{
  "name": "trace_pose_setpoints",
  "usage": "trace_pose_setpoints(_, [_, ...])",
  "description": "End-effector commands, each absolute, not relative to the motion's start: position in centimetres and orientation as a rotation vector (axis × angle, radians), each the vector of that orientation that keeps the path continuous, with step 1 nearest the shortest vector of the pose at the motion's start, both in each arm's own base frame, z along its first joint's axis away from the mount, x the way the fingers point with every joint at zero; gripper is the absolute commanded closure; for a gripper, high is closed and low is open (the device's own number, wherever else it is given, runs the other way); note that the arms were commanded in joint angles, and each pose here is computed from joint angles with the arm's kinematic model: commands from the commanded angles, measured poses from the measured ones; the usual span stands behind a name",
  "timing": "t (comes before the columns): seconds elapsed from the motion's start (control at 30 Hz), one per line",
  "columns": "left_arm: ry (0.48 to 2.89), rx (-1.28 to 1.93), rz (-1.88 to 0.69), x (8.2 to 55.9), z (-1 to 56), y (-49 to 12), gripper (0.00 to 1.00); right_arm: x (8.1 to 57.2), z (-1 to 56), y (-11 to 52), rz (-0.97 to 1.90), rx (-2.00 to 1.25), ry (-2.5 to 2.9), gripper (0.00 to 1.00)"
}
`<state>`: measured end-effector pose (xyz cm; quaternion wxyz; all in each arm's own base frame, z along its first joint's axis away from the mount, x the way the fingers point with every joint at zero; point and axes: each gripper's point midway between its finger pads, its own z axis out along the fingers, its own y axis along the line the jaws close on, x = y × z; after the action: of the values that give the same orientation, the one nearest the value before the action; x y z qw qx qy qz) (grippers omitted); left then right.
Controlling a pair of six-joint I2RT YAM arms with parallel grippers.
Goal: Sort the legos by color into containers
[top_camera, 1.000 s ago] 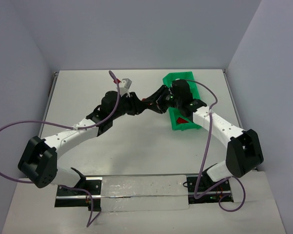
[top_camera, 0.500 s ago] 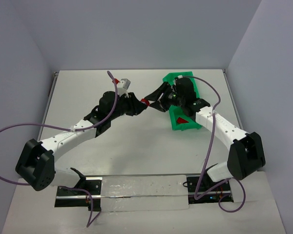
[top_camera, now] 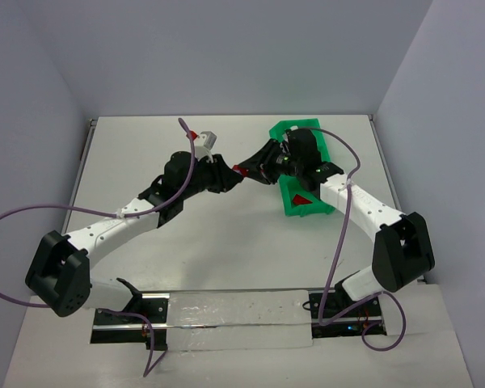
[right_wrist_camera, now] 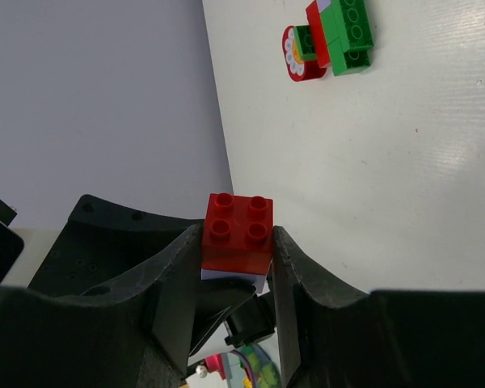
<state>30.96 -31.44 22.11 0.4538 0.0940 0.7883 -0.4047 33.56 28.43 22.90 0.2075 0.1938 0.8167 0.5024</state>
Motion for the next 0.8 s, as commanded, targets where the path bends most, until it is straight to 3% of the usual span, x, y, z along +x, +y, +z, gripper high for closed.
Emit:
trace_pose_setpoints(0.0, [1.878, 0.263, -1.017, 30.5, 24.4, -31.2, 1.0, 34.6, 25.4, 27.9, 1.408, 0.5, 2.175, 1.0])
trace_pose_setpoints(0.37, [1.92, 0.336, -1.041, 28.6, 23.3, -31.0, 1.0, 37.7, 25.2, 18.2, 1.16, 0.638, 2.083, 1.0])
trace_pose_setpoints(0.67, [1.955, 0.34, -1.039, 31.2, 23.8, -33.2, 1.0, 34.5, 18.5, 7.1, 0.307, 0.545, 2.234, 1.0])
trace_pose_setpoints(0.77, [1.956, 0.353, -1.063, 32.3, 24.2, -34.6, 1.0, 34.0, 17.0, 5.9, 0.223, 0.533, 2.266, 0.99])
